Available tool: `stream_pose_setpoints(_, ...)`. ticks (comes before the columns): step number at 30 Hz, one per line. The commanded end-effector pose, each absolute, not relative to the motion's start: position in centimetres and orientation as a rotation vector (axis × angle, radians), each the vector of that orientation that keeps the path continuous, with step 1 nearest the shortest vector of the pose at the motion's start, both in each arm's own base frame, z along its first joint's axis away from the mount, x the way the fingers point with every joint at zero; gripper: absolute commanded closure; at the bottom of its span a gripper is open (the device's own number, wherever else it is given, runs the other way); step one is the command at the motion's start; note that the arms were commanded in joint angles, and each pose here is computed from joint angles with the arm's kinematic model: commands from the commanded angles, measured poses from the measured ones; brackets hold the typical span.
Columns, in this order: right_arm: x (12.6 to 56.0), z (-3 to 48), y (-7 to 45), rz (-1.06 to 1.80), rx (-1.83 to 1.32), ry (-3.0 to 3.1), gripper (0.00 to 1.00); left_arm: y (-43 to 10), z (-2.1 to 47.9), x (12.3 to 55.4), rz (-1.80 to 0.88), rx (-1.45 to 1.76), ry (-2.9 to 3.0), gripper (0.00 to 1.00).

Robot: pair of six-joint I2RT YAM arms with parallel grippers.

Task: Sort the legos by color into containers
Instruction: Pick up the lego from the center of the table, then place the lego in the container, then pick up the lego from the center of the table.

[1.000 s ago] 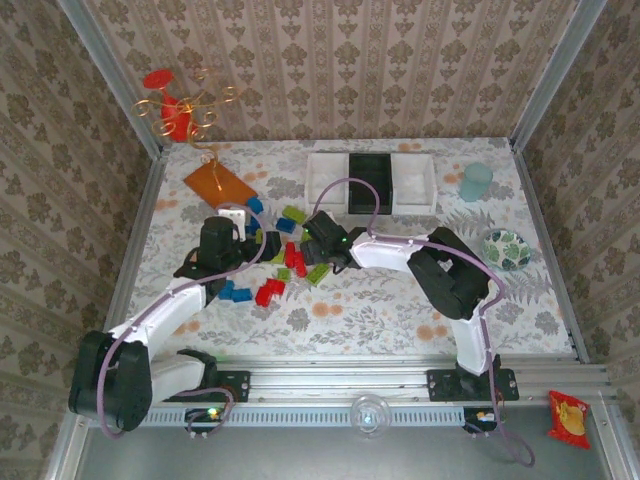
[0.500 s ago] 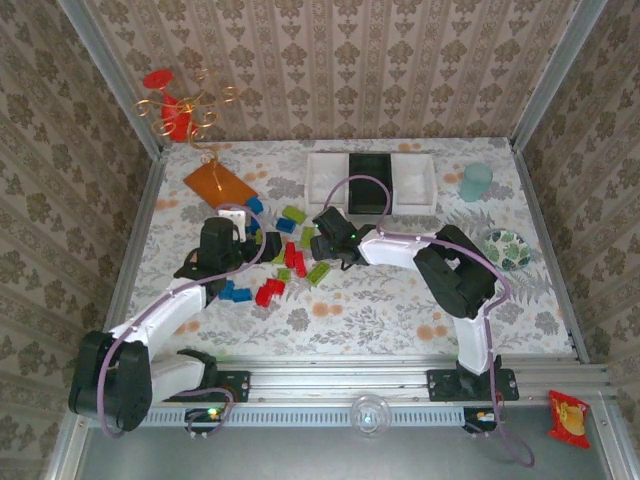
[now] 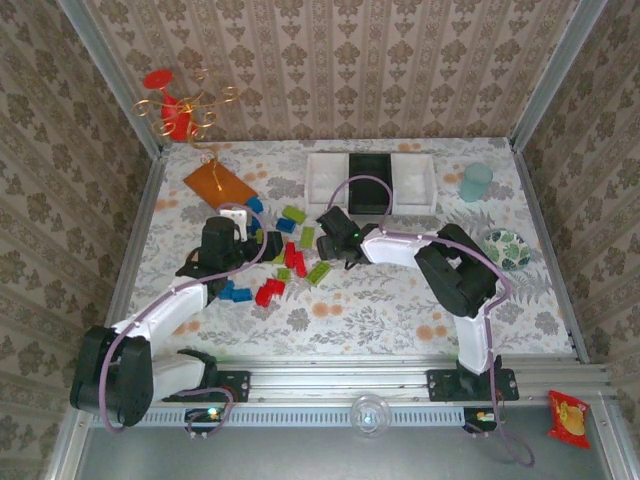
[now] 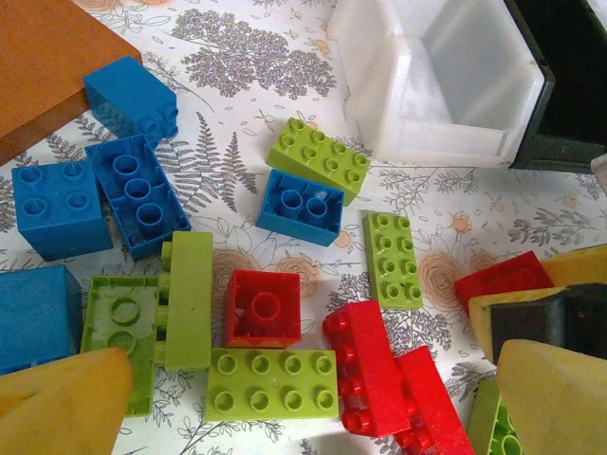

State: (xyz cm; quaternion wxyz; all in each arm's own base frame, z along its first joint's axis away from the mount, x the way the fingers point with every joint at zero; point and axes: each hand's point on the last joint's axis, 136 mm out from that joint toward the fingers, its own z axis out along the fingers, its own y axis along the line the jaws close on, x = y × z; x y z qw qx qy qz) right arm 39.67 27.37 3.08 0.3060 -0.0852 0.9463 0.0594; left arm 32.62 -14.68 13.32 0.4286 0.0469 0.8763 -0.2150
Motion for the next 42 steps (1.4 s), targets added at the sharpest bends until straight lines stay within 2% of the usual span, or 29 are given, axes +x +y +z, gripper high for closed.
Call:
stream_pose_setpoints(1, 39.6, 6.5, 25.3, 0.183, -0.205, 2.432, 0.42, -15.8, 13.6, 32.5, -0.572, 0.152, 2.170, 0.00)
stream_pose_setpoints(6, 40.2, 12.2, 19.6, 0.240, -0.033, 2.298, 0.45, -17.9, 14.6, 32.0, -0.566, 0.263, 2.123, 0.00)
stream_pose_setpoints(12, 44.5, 16.3, 12.5, 0.209, 0.199, 2.173, 0.46, -19.3, 14.8, 31.6, -0.547, 0.318, 2.111, 0.00)
stream_pose_setpoints(16, 49.1, 16.6, 8.6, 0.147, 0.334, 2.150, 0.46, -19.6, 15.0, 31.5, -0.545, 0.326, 2.102, 0.00)
stream_pose_setpoints(21, 53.6, 15.1, 7.0, 0.046, 0.372, 2.182, 0.42, -19.7, 15.1, 31.4, -0.529, 0.333, 2.093, 0.00)
stream_pose_setpoints(26, 56.5, 12.6, 5.4, 0.000, 0.414, 2.212, 0.38, -19.8, 15.3, 31.2, -0.530, 0.333, 2.091, 0.00)
stream_pose_setpoints(29, 57.4, 12.8, 5.1, 0.005, 0.407, 2.223, 0.32, -19.7, 15.5, 31.2, -0.532, 0.320, 2.093, 0.00)
stream_pose_setpoints(35, 54.6, 17.5, 6.1, 0.093, 0.334, 2.182, 0.17, -19.0, 15.0, 30.6, -0.513, 0.289, 2.141, 0.00)
stream_pose_setpoints(38, 50.5, 19.1, 7.8, 0.161, 0.266, 2.173, 0.14, -19.1, 14.2, 29.6, -0.542, 0.295, 2.175, 0.00)
stream_pose_setpoints(42, 44.9, 18.4, 11.7, 0.218, 0.107, 2.220, 0.12, -18.0, 13.2, 29.2, -0.465, 0.300, 2.216, 0.00)
